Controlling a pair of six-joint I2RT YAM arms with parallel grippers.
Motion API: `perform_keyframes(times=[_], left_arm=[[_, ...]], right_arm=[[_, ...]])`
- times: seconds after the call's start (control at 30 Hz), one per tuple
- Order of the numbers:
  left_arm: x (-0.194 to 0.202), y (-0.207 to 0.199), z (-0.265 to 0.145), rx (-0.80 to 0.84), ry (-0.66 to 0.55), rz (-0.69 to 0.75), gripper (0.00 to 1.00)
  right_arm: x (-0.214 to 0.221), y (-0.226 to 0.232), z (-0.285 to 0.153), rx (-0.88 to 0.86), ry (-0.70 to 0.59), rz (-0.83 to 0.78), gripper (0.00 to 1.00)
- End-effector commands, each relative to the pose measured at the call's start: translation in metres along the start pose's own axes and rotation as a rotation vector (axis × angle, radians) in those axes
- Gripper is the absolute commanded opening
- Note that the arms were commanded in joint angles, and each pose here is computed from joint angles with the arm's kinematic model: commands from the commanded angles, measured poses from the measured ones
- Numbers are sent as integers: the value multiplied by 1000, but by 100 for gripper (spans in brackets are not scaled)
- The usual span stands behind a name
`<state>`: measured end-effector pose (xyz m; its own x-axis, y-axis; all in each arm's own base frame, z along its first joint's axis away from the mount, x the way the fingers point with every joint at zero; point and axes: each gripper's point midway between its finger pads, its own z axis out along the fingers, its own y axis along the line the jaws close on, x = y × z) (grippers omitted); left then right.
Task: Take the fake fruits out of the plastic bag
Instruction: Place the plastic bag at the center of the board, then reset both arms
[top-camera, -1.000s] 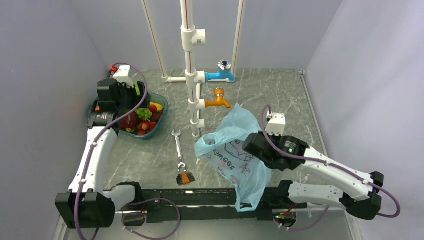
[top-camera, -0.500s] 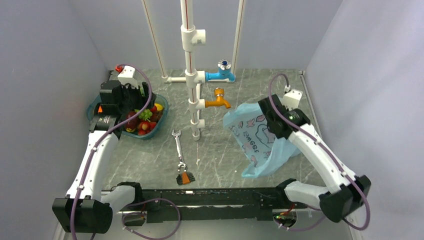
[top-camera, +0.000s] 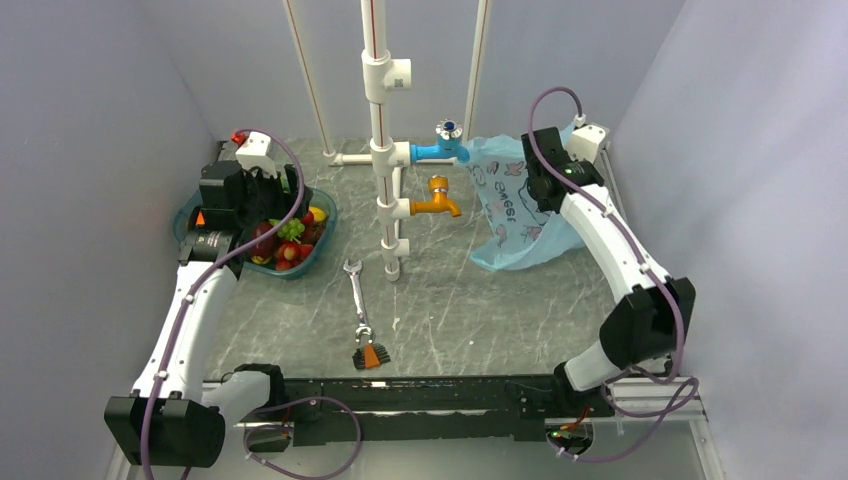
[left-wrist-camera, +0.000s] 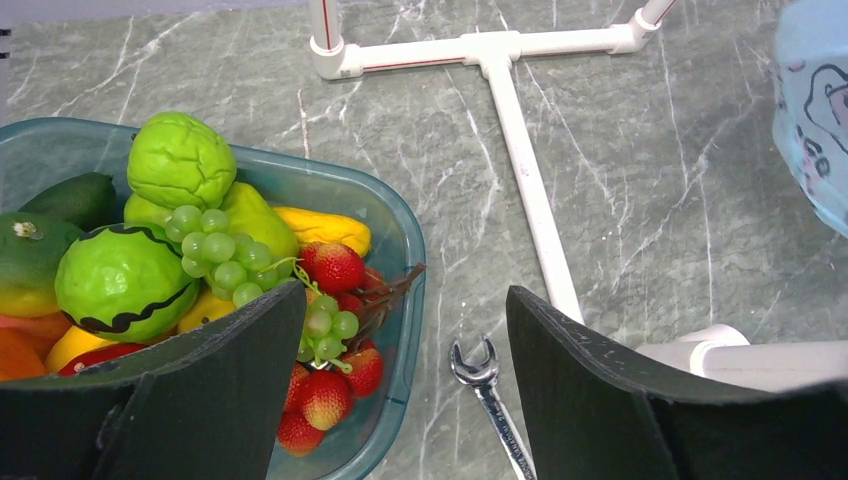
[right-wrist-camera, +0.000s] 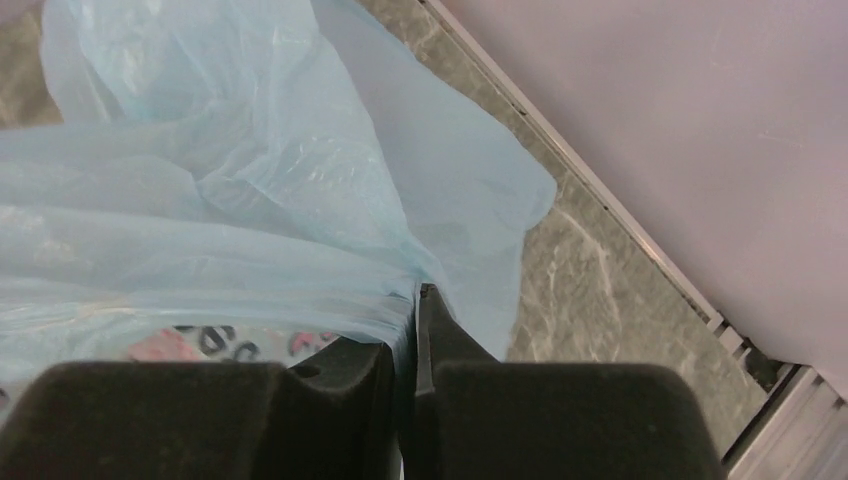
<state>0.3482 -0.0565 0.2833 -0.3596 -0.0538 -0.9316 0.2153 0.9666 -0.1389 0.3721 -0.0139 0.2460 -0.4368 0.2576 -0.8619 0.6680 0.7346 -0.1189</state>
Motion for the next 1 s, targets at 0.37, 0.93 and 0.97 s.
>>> perform_keyframes(times=[0.37,0.93,0.97], left_arm=[[-15,-8,-3,39,-58,35,79],[-8,-53,-43,24,-183,160,96],[-7,-55,-50,32,-190,129,96]], right_arm=[[59,36,-2,-245,165,-166,82],[67,-24,-175,-814,68,-68,100],[63,-32,-179,-823,53,-54,100]])
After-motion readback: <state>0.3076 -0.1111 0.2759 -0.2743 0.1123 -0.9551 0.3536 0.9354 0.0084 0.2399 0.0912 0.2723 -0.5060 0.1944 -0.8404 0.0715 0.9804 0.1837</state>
